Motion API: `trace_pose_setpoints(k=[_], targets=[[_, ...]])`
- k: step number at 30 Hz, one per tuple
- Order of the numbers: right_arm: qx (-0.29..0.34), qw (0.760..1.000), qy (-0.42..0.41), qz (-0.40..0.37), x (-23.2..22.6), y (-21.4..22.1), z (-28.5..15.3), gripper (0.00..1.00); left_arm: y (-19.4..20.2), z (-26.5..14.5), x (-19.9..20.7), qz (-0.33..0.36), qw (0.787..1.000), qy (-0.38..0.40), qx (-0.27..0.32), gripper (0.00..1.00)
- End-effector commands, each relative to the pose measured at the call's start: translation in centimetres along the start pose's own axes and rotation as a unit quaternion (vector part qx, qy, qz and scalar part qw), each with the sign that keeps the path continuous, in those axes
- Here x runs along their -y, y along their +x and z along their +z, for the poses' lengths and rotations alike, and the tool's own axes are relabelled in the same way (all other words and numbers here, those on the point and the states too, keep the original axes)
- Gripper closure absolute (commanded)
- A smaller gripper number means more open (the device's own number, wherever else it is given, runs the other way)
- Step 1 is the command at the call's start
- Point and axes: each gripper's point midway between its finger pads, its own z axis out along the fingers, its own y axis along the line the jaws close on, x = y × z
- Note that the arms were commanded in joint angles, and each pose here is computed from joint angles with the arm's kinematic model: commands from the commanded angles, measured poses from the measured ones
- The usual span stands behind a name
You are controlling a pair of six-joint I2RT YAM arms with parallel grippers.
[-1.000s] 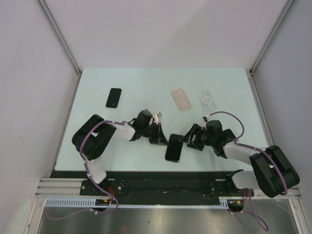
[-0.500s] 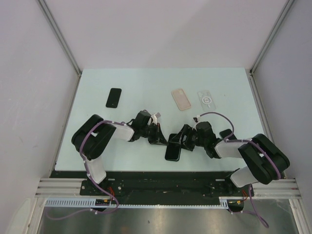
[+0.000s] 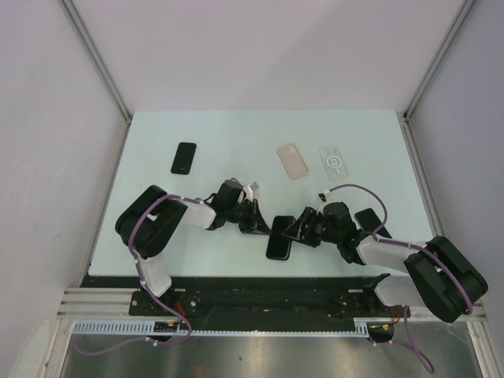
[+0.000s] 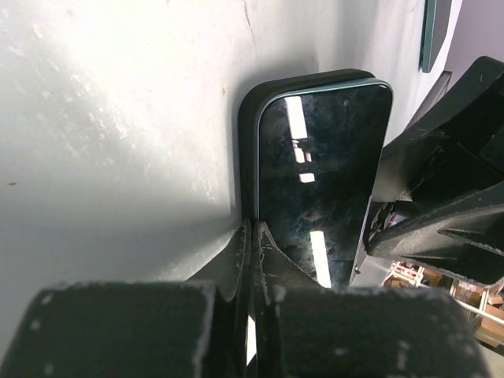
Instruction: Put the phone into the phone case
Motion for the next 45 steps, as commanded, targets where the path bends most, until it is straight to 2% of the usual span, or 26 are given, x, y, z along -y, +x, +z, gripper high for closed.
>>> trace_pose_setpoints(k=[1,5,7,8,9,12,13,18,20,21,24,34,37,38,40,45], targets=[[0.014,1.0,-0.022,-0.012,-0.7,-0.5,-0.2,0.53,4.6,-0.2,-3.5,-0.044,0.996,-0.057,-0.061,1.0],[0.0,0.999,-0.034,-0.006,-0.8,-0.1,0.2,0.6,4.7,-0.3,-3.4,-0.045,0.996,-0.054,-0.06,1.0],[-0.002,0.999,-0.04,-0.006,-0.9,-0.1,0.4,0.68,4.7,-0.4,-3.2,-0.044,0.996,-0.052,-0.06,1.0],[-0.002,0.999,-0.045,-0.007,-1.1,-0.2,0.4,0.73,4.7,-0.4,-3.3,-0.044,0.996,-0.052,-0.059,0.99],[-0.001,0.999,-0.048,-0.009,-1.2,-0.2,0.4,0.85,4.7,-0.4,-3.2,-0.044,0.996,-0.051,-0.058,0.98],[-0.002,0.998,-0.058,-0.015,-1.6,-0.3,0.3,1.0,4.6,-0.6,-3.0,-0.041,0.996,-0.05,-0.054,0.88],[0.0,0.998,-0.061,-0.017,-1.8,-0.4,0.2,1.0,4.4,-0.7,-2.8,-0.037,0.997,-0.047,-0.052,0.82],[-0.001,0.998,-0.064,-0.021,-1.9,-0.4,0.1,0.99,4.4,-0.7,-2.8,-0.036,0.997,-0.048,-0.051,0.74],[-0.007,0.998,-0.067,-0.018,-2.1,-0.2,0.1,0.88,4.3,-0.6,-2.8,-0.037,0.997,-0.047,-0.052,0.7],[-0.007,0.997,-0.071,-0.017,-2.2,-0.2,0.1,0.79,4.4,-0.6,-2.8,-0.037,0.997,-0.047,-0.052,0.7],[-0.012,0.996,-0.089,-0.018,-3.0,-0.2,-0.2,0.7,4.4,-0.5,-2.9,-0.038,0.997,-0.047,-0.054,0.73],[-0.009,0.996,-0.092,-0.02,-3.3,-0.2,-0.7,0.65,4.4,-0.4,-2.6,-0.036,0.997,-0.037,-0.055,0.91],[-0.013,0.996,-0.093,-0.016,-3.2,-0.1,-0.6,0.74,4.4,-0.4,-2.5,-0.038,0.997,-0.035,-0.056,0.93],[-0.013,0.996,-0.091,-0.015,-3.1,0.0,-0.6,0.84,4.4,-0.4,-2.4,-0.037,0.997,-0.033,-0.055,0.94],[-0.012,0.996,-0.09,-0.013,-3.0,-0.1,-0.5,0.98,4.3,-0.3,-2.4,-0.038,0.997,-0.031,-0.056,0.94],[-0.012,0.996,-0.089,-0.006,-3.0,-0.2,-0.4,1.0,4.2,-0.3,-2.3,-0.039,0.997,-0.03,-0.055,0.94]])
